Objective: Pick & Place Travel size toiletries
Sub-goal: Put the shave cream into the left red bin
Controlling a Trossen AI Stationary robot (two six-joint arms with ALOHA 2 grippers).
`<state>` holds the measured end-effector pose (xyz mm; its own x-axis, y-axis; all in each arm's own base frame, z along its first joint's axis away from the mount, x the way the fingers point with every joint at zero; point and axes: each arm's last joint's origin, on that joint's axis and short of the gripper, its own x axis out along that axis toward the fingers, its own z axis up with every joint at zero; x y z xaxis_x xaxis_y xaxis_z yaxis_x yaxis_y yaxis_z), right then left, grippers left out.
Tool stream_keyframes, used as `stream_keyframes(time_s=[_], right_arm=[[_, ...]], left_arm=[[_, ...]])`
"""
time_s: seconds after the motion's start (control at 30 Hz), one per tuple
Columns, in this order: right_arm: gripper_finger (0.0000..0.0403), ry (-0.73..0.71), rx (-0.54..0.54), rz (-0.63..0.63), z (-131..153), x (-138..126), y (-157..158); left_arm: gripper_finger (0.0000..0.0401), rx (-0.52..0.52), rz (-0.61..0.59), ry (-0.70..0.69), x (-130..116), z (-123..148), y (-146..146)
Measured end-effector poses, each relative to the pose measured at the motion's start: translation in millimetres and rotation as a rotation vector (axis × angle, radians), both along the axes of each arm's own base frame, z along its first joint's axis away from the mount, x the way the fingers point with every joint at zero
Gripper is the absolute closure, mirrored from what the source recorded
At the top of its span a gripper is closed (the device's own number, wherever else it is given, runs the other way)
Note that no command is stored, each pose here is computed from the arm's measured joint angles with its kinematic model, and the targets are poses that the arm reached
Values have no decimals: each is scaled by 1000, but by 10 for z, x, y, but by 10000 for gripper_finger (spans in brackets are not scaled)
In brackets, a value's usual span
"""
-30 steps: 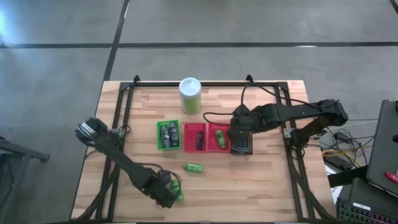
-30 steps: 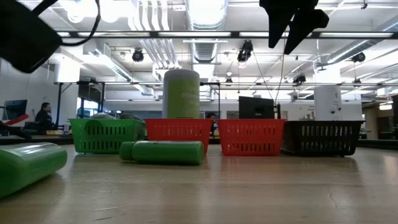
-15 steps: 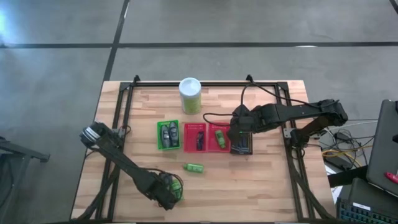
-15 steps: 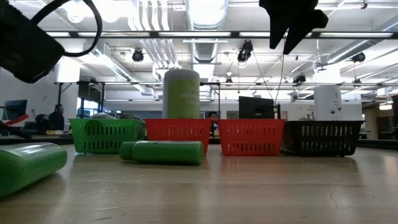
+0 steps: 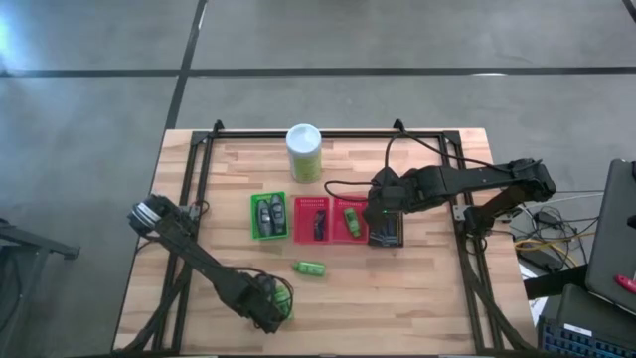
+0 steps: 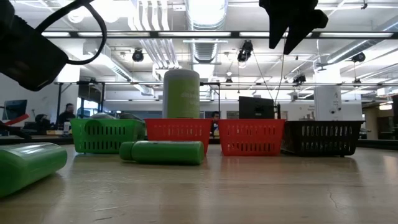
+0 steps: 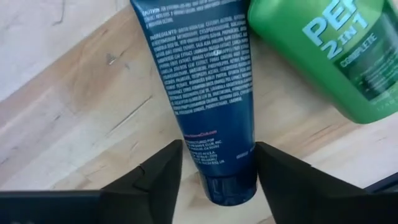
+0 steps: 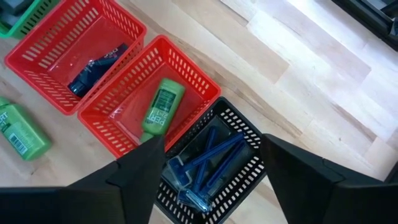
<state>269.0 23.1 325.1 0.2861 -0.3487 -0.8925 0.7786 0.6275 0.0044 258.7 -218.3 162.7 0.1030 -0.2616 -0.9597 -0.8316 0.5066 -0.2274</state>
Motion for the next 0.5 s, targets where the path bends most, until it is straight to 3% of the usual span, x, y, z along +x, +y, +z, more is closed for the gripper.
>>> stream_keyframes(time_s=[0.3, 0.5], right_arm=[[139, 1, -1, 0, -1, 0, -1], [159, 2, -1, 1, -1, -1, -1]], left_arm=[[254, -20, -45, 9, -1, 1, 0], [266, -6, -45, -14, -17, 82, 36]])
